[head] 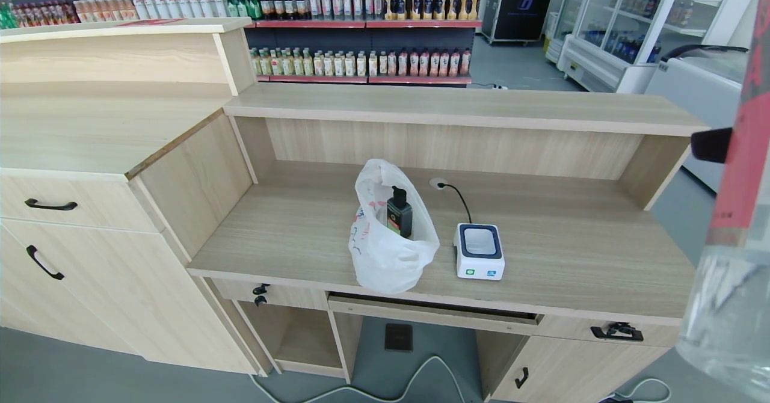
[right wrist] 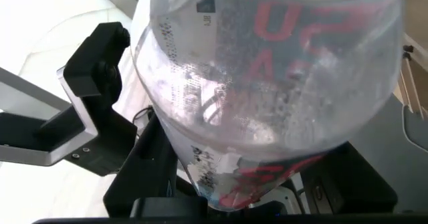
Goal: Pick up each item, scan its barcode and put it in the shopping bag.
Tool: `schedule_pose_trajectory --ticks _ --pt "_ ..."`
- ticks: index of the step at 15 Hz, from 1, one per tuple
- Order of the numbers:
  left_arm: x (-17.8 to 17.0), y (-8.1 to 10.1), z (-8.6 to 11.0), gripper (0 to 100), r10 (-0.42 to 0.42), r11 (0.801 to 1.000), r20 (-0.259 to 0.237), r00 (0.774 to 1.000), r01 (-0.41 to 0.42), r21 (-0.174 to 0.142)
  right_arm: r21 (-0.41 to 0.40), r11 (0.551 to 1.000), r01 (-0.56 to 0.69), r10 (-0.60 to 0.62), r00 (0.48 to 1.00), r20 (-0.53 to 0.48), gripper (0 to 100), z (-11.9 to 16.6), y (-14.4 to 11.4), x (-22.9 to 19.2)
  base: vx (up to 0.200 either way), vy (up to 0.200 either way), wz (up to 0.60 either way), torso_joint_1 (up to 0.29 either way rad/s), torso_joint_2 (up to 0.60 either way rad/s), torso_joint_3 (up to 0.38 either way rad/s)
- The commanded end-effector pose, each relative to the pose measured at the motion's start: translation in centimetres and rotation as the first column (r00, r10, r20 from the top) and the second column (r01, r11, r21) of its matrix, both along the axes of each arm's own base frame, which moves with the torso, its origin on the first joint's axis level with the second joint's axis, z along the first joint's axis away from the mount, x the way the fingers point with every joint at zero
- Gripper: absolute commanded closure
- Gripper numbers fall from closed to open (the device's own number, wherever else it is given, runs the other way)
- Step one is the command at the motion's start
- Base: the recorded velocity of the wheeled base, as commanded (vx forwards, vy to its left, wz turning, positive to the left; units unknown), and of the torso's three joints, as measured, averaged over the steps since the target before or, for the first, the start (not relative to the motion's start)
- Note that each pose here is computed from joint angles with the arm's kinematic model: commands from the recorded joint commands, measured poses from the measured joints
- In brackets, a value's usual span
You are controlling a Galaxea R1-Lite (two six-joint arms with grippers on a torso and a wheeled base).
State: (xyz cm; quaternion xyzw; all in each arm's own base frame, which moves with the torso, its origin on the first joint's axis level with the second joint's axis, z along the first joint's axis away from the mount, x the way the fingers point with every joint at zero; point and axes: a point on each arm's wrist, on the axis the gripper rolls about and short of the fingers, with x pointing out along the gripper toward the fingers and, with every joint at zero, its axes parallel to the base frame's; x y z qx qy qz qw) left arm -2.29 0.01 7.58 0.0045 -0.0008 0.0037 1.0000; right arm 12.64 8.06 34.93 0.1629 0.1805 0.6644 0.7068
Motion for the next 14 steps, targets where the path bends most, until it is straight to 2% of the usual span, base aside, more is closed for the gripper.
schedule_pose_trajectory --ticks 1,7,14 --pt "0.0 0.0 0.0 0 0.002 1.000 0.000 1.000 -0.002 0.000 0.001 1.000 -0.008 0.008 1.000 0.004 100 0.0 0.0 -0.2 0.000 0.000 0.00 0.000 0.00 0.000" --pt "0.0 0.0 0.0 0 0.000 1.000 0.000 1.000 0.000 0.000 0.007 0.998 -0.056 0.055 0.998 0.028 100 0.4 0.6 -0.6 0.000 0.000 0.00 0.000 0.00 0.000" --pt "0.0 0.0 0.0 0 0.000 1.000 0.001 1.000 0.000 0.000 -0.033 0.995 -0.095 0.096 0.995 0.040 100 -1.7 1.3 -0.5 0.000 0.000 0.00 0.000 0.00 0.000"
